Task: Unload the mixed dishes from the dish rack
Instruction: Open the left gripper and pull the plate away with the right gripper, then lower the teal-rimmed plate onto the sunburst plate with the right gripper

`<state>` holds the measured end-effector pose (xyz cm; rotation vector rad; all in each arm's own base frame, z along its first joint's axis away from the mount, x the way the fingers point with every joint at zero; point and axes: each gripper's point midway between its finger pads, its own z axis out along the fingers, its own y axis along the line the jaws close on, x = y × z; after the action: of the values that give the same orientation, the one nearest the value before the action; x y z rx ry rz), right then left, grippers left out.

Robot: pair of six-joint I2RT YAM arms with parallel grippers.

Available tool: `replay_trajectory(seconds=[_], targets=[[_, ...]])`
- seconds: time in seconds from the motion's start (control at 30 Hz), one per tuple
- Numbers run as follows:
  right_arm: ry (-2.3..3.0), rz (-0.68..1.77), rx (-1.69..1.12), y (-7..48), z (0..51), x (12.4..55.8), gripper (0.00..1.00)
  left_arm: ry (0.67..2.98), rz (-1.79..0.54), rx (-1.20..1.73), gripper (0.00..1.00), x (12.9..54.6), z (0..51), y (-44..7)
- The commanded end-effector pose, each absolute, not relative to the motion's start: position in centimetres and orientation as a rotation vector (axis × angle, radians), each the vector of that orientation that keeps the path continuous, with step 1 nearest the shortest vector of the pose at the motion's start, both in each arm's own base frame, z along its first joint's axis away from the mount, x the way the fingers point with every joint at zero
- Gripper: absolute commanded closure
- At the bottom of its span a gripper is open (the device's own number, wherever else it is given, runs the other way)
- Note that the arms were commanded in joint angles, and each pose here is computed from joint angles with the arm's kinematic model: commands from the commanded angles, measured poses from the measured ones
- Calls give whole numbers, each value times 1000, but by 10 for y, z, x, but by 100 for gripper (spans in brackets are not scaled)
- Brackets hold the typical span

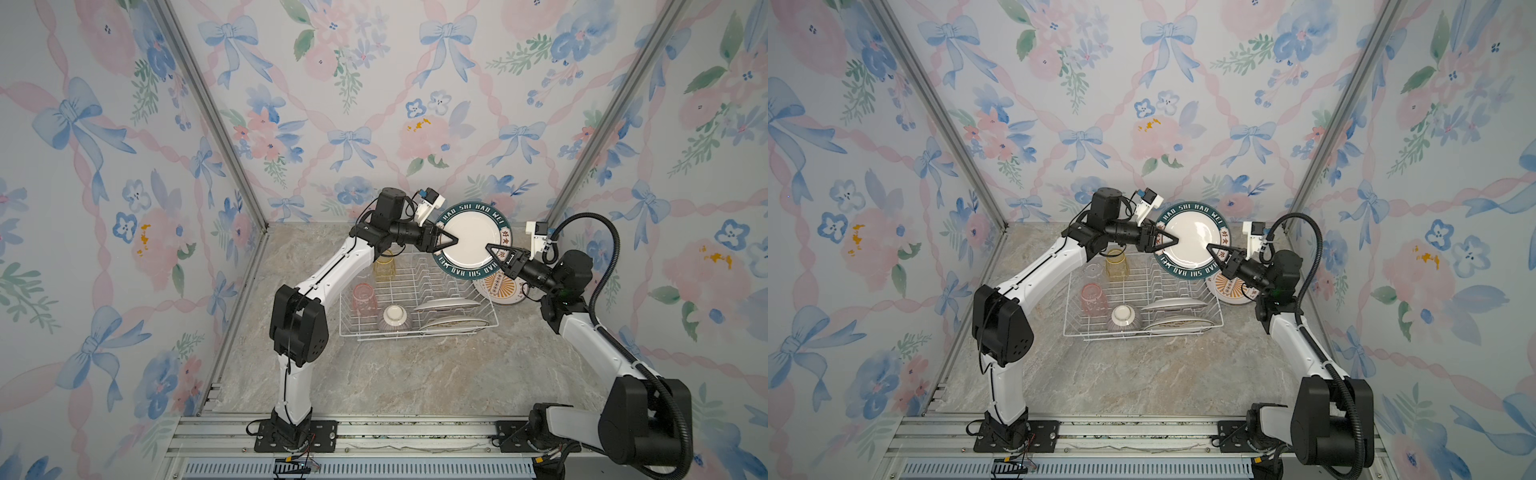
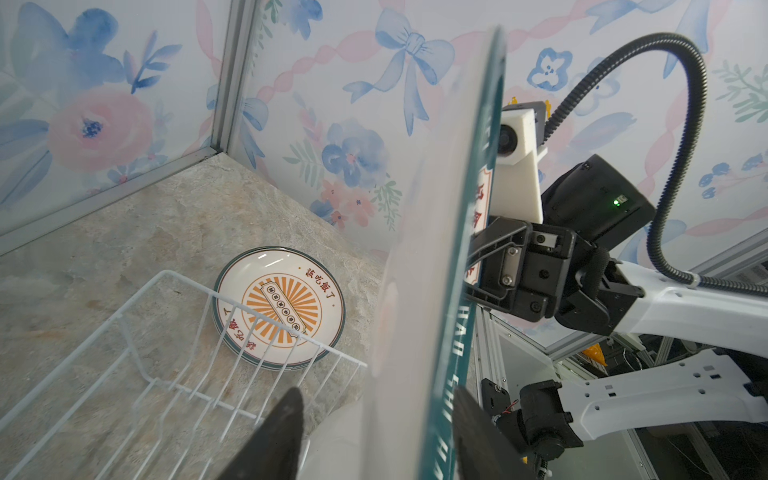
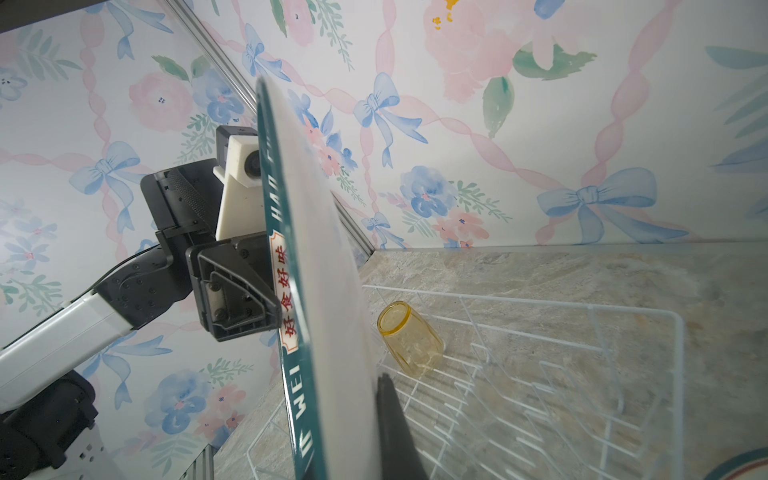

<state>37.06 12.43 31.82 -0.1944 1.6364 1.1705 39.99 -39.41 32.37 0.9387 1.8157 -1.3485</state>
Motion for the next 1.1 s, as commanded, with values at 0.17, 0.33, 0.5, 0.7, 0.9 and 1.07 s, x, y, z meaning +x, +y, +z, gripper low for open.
replay_trajectory(seconds=[0.17, 0.33, 0.5, 0.7, 0.9, 1.07], targets=[[1603, 1110, -178, 115, 343, 367, 100, 1789, -1200, 888, 2, 415, 334, -379], [1699, 958, -40, 86, 331, 375, 100, 1778, -958, 833, 2, 420, 341, -351], [1792, 832, 191, 33, 314, 375, 100, 1823, -618, 741, 2, 424, 319, -316], [1874, 722, 517, -44, 272, 372, 100, 1841, -471, 674, 2, 410, 291, -286], [1948, 707, 716, -83, 213, 378, 100, 1862, -418, 631, 2, 405, 279, -269], [2013, 773, 774, -84, 172, 395, 100, 1871, -434, 632, 2, 407, 276, -270]])
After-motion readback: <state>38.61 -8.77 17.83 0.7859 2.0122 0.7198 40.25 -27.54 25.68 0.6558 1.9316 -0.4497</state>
